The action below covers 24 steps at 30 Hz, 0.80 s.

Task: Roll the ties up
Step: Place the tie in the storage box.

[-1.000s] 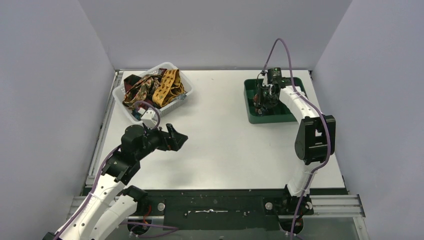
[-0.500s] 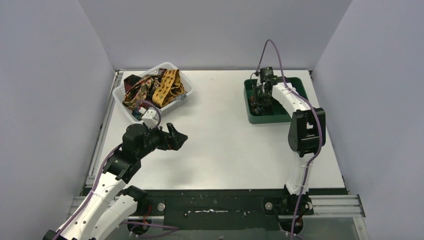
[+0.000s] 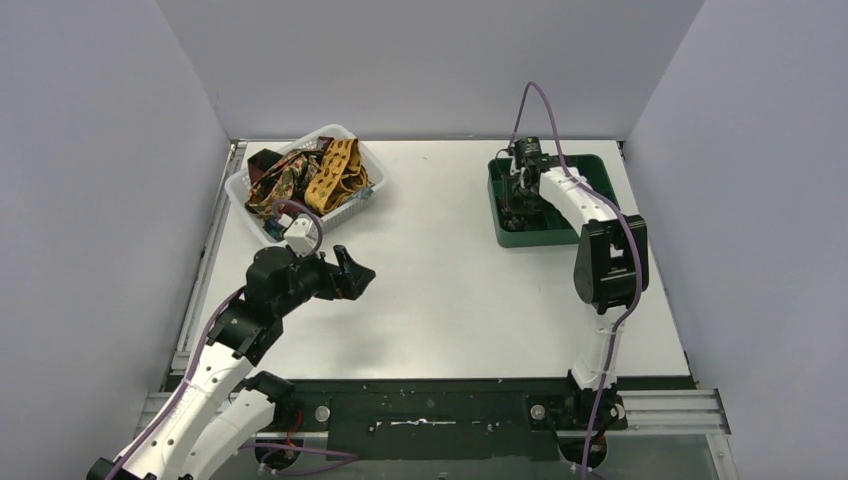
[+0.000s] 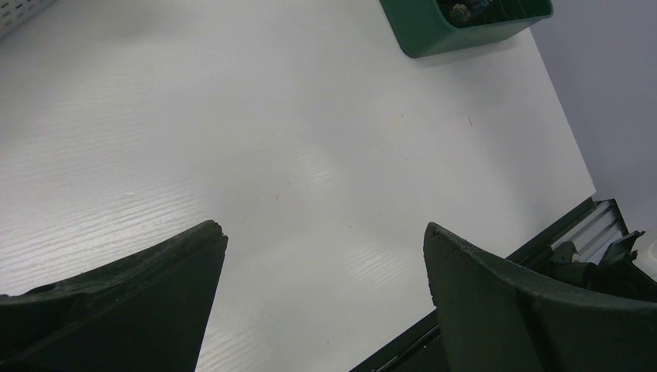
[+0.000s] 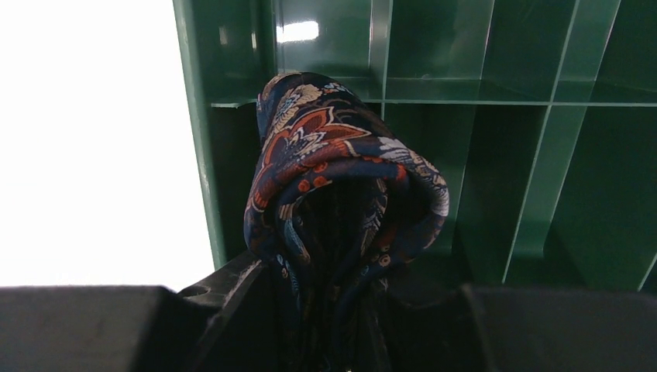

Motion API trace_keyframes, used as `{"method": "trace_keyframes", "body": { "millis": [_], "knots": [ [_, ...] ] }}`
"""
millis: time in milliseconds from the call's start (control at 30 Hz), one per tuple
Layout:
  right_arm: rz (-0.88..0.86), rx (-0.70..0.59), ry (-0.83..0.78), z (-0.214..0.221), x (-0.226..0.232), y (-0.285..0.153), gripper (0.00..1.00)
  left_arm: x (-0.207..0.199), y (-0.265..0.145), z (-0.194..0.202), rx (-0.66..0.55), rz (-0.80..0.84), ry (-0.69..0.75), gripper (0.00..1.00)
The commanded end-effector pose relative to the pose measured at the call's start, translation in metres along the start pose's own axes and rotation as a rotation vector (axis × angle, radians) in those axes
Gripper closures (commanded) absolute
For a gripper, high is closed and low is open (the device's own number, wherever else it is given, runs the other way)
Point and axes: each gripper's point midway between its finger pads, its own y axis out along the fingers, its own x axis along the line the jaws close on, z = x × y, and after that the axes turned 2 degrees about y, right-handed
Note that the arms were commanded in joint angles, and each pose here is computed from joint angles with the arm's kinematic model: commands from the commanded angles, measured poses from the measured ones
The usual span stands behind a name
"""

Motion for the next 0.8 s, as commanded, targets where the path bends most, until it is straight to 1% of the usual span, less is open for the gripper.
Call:
{"method": "trace_keyframes", "body": {
  "millis": [0,233,433,533,667,767],
  "knots": [
    [0.055,0.021,-0.029,0.0,0.006,-0.002,1.0,-0.006,-0.001,-0.015,-0.056,0.024,0.005,0.03],
    [0.107,-0.047,-0.033,-0.014,-0.001,-0.029,1.0,-0.005,0.0,-0.012,-0.052,0.027,-0.004,0.03],
    [0.099,-0.033,-0.037,-0.014,0.0,-0.042,1.0,-0.007,0.001,-0.012,-0.053,0.04,-0.013,0.03],
    [0.09,-0.052,-0.034,-0.018,0.001,-0.046,1.0,-0.007,0.001,-0.011,-0.049,0.04,-0.012,0.03],
    [0.093,-0.048,-0.034,-0.02,0.001,-0.046,1.0,-0.006,0.0,-0.011,-0.055,0.037,-0.014,0.03],
    [0.084,-0.073,-0.035,-0.027,0.002,-0.052,1.0,-0.007,0.001,-0.009,-0.053,0.044,-0.019,0.03]
  ]
}}
